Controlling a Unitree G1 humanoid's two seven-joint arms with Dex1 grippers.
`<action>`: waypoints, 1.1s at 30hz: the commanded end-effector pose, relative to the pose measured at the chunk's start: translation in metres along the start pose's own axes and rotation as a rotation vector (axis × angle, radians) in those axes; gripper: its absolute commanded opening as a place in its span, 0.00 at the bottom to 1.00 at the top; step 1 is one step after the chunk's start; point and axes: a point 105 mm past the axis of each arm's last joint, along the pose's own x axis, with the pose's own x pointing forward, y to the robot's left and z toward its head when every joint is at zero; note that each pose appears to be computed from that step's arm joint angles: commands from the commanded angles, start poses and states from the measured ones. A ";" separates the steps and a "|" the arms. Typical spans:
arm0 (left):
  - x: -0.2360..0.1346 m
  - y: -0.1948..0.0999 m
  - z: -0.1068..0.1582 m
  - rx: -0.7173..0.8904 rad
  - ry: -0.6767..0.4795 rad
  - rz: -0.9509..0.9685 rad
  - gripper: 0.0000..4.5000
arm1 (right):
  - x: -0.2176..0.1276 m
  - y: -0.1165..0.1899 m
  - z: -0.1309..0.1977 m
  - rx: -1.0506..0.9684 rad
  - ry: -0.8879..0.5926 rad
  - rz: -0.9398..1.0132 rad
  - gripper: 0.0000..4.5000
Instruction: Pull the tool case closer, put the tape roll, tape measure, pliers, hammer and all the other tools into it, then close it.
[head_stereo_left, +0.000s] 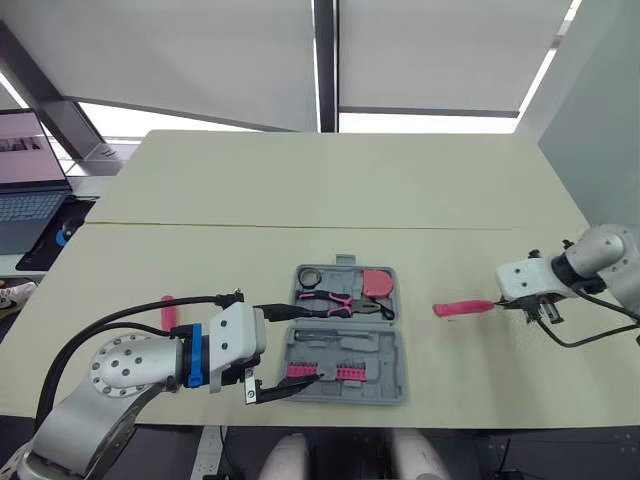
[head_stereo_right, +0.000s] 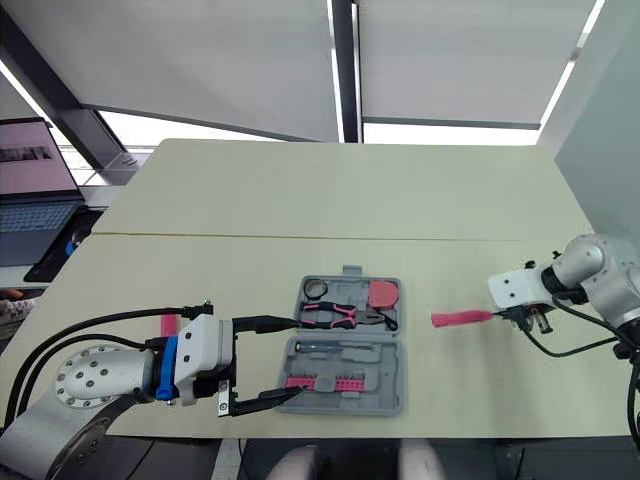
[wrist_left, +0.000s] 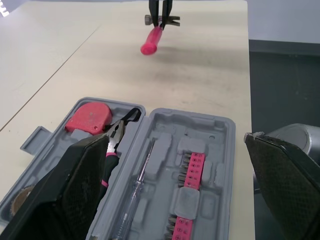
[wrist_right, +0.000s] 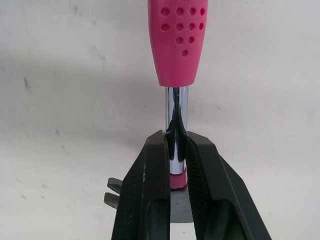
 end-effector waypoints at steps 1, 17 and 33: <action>-0.001 0.002 0.006 0.038 -0.019 0.016 1.00 | -0.007 -0.006 0.003 0.136 -0.074 -0.109 0.05; 0.010 0.006 0.008 0.021 -0.067 0.030 1.00 | 0.043 0.037 0.038 1.152 -0.237 -0.154 0.05; 0.023 0.010 0.012 0.028 -0.098 -0.001 1.00 | 0.065 0.013 0.072 1.275 -0.378 -0.269 0.24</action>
